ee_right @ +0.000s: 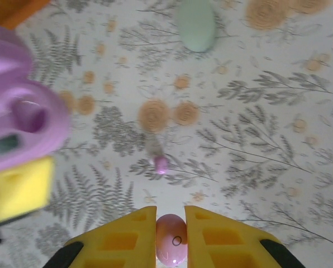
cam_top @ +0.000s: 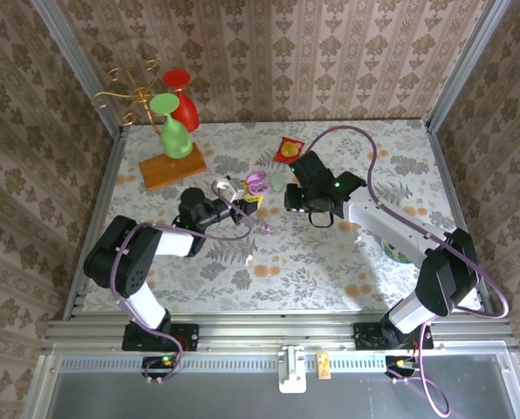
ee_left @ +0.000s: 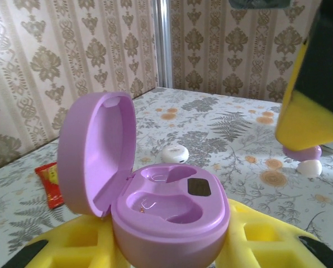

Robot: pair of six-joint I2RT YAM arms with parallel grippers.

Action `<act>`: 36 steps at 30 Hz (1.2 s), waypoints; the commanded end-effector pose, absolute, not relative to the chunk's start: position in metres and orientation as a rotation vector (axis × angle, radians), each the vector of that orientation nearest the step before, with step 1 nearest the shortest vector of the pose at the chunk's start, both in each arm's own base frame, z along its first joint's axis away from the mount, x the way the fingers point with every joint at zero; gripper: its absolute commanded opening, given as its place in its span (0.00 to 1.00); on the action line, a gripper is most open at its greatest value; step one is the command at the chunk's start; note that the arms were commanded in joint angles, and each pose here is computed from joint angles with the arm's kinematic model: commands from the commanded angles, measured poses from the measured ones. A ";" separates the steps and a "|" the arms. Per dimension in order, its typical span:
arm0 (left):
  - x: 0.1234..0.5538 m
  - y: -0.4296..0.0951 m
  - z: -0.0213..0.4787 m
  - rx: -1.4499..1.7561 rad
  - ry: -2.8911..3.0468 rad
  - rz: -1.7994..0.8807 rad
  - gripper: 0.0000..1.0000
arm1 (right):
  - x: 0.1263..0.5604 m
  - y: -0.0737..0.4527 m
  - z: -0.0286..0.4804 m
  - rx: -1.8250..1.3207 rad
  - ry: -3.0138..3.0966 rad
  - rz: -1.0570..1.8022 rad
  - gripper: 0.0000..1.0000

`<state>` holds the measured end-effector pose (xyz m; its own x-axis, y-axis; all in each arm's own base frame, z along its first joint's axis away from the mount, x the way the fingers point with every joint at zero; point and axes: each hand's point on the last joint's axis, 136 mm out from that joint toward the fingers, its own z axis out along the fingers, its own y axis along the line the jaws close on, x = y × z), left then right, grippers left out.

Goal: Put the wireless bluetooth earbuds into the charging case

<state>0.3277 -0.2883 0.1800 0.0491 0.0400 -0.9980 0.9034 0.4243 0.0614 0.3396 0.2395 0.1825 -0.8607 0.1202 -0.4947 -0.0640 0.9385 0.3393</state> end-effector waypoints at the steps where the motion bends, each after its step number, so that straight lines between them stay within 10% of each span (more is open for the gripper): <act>1: 0.329 -0.297 0.189 0.947 1.313 -0.819 0.24 | 0.342 0.262 0.224 -0.044 2.465 0.610 0.17; 36: 0.321 -0.310 0.202 0.946 1.279 -0.888 0.24 | 0.375 0.305 0.231 -0.183 2.432 0.595 0.16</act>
<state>0.3191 -0.3046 0.1848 0.0398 0.0164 -0.9991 0.9217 0.3856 0.0431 0.3717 0.2963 0.2208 -0.8128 0.0256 -0.5820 -0.2354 0.8995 0.3682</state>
